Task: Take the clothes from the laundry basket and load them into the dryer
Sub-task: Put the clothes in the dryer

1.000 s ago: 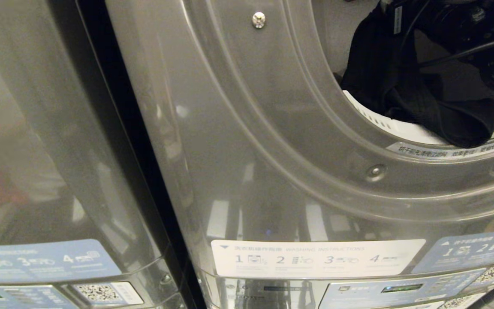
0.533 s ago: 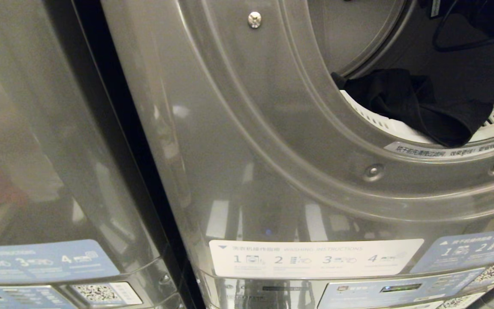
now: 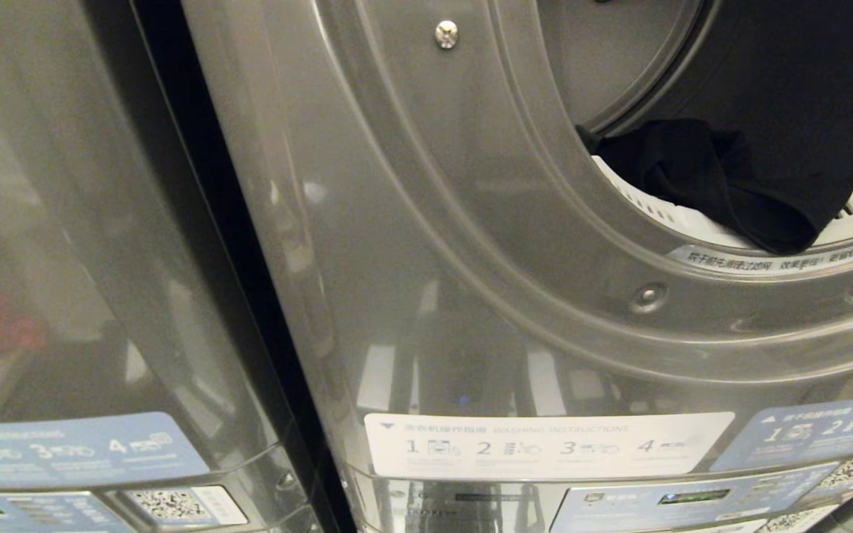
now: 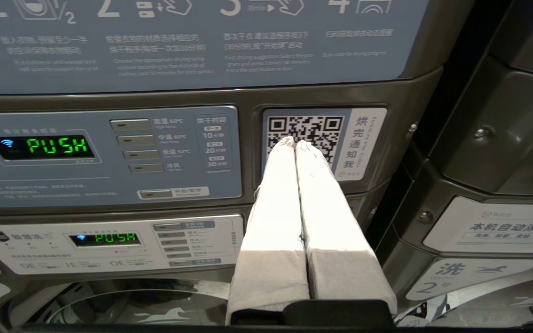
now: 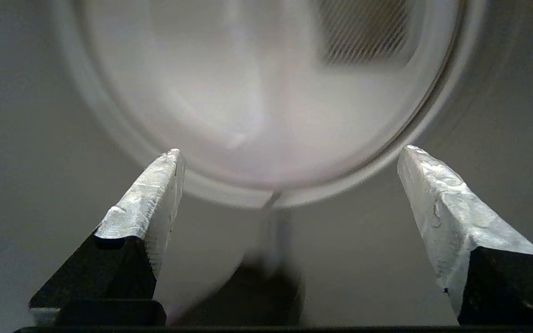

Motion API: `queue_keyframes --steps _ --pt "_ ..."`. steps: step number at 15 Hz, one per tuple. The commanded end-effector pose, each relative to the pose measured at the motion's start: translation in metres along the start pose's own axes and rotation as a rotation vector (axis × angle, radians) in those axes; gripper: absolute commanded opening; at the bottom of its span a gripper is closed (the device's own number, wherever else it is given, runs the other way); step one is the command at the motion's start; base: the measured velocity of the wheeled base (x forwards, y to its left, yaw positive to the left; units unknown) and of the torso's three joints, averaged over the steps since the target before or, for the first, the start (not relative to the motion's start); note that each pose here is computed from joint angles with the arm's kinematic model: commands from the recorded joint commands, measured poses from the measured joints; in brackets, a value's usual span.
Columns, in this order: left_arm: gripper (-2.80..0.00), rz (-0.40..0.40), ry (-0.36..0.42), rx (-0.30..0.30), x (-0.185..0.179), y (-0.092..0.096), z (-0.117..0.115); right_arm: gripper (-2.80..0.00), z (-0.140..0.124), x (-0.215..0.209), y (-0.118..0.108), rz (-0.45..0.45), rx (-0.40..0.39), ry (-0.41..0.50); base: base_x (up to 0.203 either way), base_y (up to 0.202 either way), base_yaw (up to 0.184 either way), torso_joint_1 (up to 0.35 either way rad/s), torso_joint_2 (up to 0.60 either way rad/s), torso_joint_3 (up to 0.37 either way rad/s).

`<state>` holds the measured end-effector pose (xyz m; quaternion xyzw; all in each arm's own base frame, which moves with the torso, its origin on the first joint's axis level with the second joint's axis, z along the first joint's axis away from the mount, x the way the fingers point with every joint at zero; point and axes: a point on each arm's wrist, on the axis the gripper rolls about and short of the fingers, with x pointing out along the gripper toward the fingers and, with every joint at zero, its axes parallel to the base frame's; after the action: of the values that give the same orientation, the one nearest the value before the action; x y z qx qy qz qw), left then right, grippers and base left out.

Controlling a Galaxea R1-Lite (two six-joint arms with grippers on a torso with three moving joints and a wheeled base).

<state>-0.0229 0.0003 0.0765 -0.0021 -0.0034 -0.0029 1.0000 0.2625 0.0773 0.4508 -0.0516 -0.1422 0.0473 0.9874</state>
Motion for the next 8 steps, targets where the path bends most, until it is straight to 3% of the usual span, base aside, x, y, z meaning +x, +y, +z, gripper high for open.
queue_keyframes --steps 1,3,5,8 --pt "-2.80 0.001 -0.001 0.000 0.000 0.000 0.000 0.00 0.028 -0.057 -0.006 0.079 0.067 0.081 0.000 0.000 0.000 0.000 0.00 0.000" --pt "-2.80 0.001 -0.001 0.000 0.000 0.000 0.000 0.00 0.027 -0.083 -0.004 0.144 0.120 0.150 0.000 0.000 0.000 0.000 0.00 0.000" --pt "-2.80 0.001 -0.001 0.000 0.000 0.000 0.000 0.00 0.016 -0.097 -0.002 0.171 0.125 0.207 0.000 0.000 0.000 0.000 0.00 0.000" --pt "-2.80 0.001 -0.001 0.000 0.000 0.000 0.000 0.00 0.013 -0.125 -0.007 0.226 0.130 0.219 0.000 0.000 0.000 0.000 0.00 0.000"
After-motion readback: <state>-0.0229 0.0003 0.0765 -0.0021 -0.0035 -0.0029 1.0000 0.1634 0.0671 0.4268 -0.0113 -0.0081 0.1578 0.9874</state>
